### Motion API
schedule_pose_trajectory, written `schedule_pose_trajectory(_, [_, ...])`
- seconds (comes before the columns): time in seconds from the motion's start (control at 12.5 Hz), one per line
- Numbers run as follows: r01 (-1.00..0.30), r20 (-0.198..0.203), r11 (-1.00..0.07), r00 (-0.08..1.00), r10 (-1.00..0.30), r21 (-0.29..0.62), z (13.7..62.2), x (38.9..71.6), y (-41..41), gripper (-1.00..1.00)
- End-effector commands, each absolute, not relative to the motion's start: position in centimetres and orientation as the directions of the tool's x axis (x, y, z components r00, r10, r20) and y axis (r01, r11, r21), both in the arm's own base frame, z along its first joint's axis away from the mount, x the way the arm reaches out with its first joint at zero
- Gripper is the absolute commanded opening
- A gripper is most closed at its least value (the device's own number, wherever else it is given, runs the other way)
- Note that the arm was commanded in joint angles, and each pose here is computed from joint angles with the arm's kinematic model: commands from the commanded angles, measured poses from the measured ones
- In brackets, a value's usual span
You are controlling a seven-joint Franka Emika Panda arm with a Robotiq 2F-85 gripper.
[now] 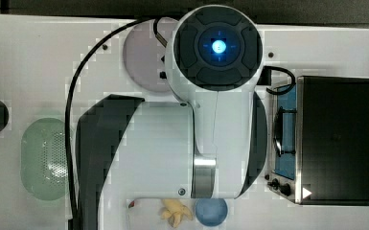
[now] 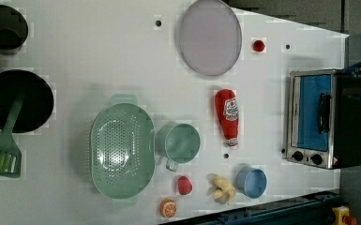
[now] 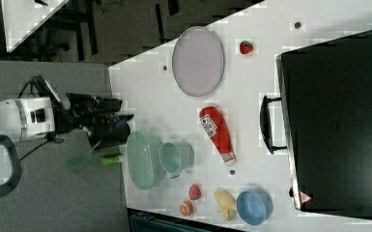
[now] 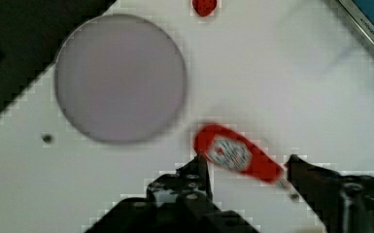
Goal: Pick Ketchup from the table and place it in strainer.
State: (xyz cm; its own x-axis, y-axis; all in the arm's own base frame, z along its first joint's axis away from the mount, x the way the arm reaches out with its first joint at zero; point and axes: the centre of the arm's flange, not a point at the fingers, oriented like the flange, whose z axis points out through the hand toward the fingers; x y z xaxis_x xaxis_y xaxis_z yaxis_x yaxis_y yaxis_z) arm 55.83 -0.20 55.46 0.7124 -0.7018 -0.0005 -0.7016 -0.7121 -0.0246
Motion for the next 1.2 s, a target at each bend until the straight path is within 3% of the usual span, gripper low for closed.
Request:
schedule_pose_trajectory(0.08, [-0.752, -0.053, -0.658, 0.656, -0.753, 0.027, 60.7, 47.5, -2.8, 0.59])
schedule_pose_trajectory(0.24, [-0.747, -0.067, -0.663, 0.661, -0.748, 0.041, 59.2, 47.7, -2.6, 0.99])
schedule_pose_trajectory(0.56, [-0.628, -0.087, -0.777, 0.773, -0.629, 0.046, 54.1, 49.3, -1.4, 1.00])
schedule_pose_trajectory(0.88, [-0.316, -0.120, -0.948, 0.941, -0.316, 0.022, 47.1, 50.5, -0.1, 1.00])
schedule_pose_trajectory(1.2, [0.000, -0.107, -1.000, 0.994, 0.002, -0.018, 40.2, 50.9, 1.2, 1.00])
